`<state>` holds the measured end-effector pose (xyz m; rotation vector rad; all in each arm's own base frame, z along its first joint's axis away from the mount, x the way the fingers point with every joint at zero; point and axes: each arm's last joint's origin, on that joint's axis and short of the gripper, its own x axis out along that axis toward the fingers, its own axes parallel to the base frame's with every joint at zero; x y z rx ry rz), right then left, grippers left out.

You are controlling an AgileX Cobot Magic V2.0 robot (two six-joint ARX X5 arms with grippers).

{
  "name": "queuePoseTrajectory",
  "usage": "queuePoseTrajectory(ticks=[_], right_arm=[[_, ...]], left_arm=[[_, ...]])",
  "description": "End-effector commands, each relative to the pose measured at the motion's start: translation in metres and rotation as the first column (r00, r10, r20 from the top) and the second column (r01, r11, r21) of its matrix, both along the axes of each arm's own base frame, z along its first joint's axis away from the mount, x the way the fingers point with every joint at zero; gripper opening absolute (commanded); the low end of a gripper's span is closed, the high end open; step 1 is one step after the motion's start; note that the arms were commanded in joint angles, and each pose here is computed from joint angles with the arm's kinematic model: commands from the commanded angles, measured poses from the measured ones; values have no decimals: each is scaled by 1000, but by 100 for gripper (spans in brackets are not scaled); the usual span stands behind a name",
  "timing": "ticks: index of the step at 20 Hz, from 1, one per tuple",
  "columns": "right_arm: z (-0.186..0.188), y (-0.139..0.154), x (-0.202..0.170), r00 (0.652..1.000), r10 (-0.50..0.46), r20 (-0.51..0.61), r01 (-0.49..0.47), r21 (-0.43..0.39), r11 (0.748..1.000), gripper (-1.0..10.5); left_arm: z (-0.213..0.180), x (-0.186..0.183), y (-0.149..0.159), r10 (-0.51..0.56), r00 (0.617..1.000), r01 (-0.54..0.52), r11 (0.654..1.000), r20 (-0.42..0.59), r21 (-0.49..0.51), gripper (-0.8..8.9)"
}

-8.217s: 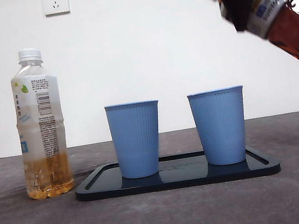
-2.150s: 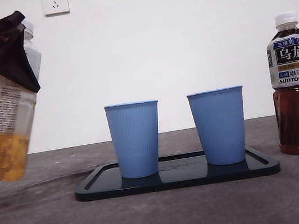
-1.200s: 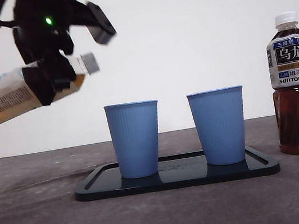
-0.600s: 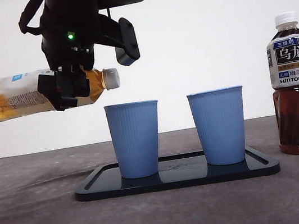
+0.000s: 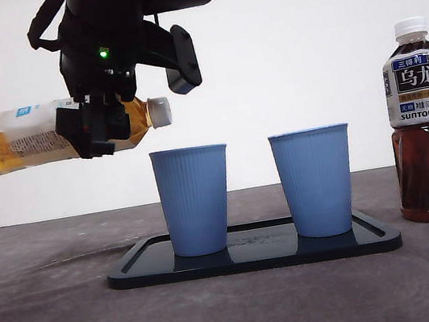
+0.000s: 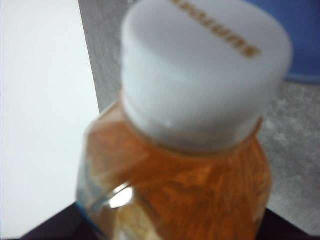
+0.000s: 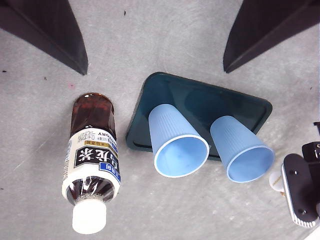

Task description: Pour the drink into the cup

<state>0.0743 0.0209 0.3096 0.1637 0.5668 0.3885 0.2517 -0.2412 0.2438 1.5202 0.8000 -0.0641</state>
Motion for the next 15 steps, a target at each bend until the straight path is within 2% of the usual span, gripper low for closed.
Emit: queuePoseTrajectory(ticks=[1,4,5,7,12,14,15], right_arm=[[5,0,-1,1000,-1,12,1,11,1000,432],[4,0,-1,1000,-1,9,1,10,1000,432],[4,0,-1,1000,-1,9,1,10,1000,432],[4,0,-1,1000,-1,9,1,10,1000,432],[3,0,-2,1000,5,-4,-5,-3,1000,432],[3,0,-2,1000,6,-7,-6,-5,1000,432],[3,0,-2,1000,6,-6,-6,-5,1000,432]], left_arm=[[18,1,0,90,989,-74,989,121,-130,172],[34,-3,13,211,960,-149,942,185,-301,172],[39,-5,17,233,956,-160,922,176,-352,172],[53,-7,29,255,960,-171,859,113,-483,173],[95,-15,70,299,954,-190,627,8,-756,173],[112,-19,89,294,955,-181,505,-30,-844,172],[118,-21,96,283,958,-170,460,-38,-872,172]])
